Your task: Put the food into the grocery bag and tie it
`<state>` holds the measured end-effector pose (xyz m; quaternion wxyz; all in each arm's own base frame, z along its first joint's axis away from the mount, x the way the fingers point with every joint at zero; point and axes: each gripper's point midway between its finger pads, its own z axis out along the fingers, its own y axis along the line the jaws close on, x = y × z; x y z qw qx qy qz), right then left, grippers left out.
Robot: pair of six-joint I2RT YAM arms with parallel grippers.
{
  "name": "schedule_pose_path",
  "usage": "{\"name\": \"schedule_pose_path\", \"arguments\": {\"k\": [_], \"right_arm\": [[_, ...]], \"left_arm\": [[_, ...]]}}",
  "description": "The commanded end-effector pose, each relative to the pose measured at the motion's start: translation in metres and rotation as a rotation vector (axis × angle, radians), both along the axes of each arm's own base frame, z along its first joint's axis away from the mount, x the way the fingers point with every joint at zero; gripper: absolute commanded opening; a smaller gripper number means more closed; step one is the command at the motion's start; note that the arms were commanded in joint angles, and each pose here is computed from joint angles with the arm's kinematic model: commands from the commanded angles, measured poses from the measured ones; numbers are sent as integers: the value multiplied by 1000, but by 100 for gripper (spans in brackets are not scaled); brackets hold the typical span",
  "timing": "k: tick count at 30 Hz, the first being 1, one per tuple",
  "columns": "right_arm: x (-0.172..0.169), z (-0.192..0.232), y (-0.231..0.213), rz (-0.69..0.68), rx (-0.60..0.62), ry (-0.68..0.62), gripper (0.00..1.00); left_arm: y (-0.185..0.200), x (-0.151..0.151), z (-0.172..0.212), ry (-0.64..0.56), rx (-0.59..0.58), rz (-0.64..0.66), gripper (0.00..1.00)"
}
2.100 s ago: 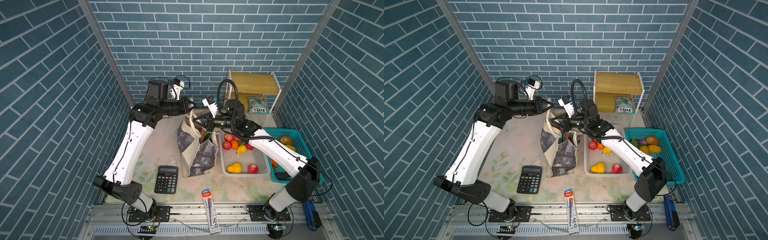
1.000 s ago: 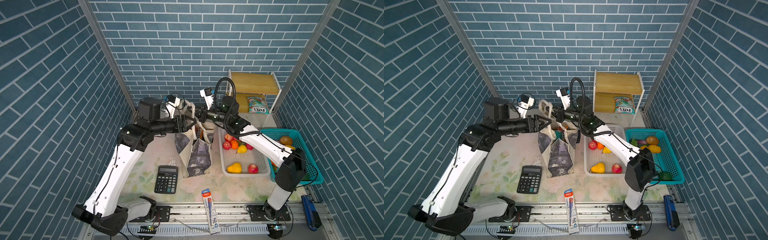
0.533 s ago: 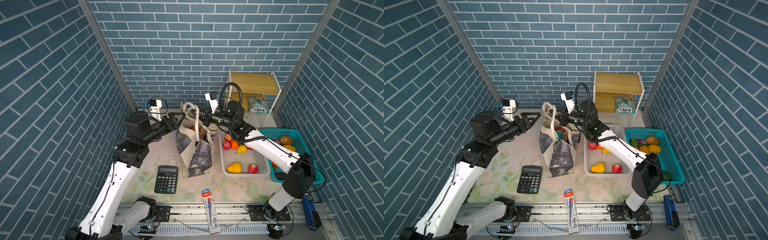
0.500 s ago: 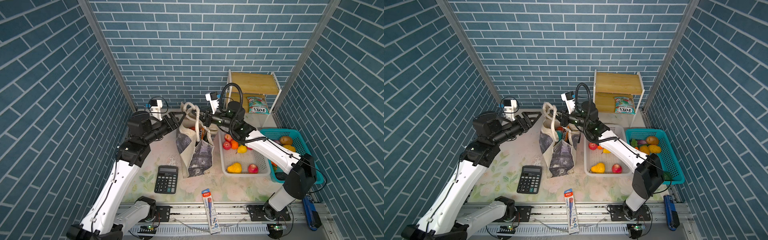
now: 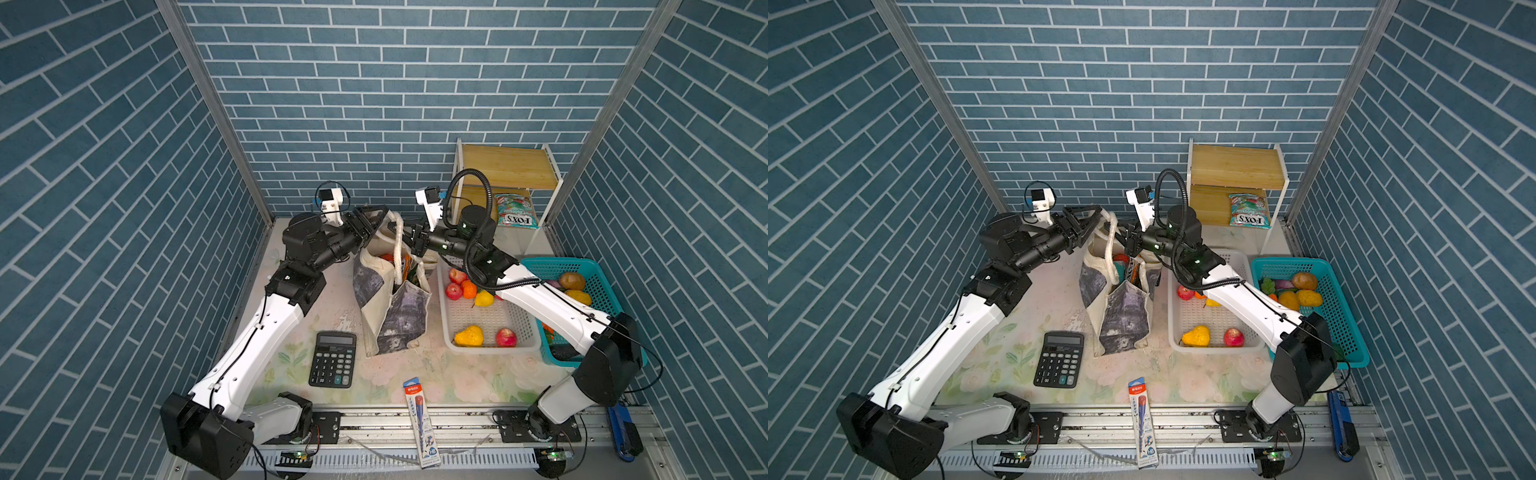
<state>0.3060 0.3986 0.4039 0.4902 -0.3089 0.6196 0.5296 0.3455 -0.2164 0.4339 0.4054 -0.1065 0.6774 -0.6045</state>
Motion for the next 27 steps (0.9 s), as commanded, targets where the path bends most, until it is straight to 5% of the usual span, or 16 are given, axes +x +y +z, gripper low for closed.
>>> {"name": "schedule_pose_path", "arguments": {"k": [1,17,27], "right_arm": [[-12,31,-11,-2,52,-97,0],[-16,28,-13,7,43,-103,0],[-19,29,-19,-7,28,-125,0]], "left_arm": [[-5,0,24,-60,-30,-16,55],[-20,23,6,-16,2,-33,38],[-22,27,-2,-1,46,-31,4]]}}
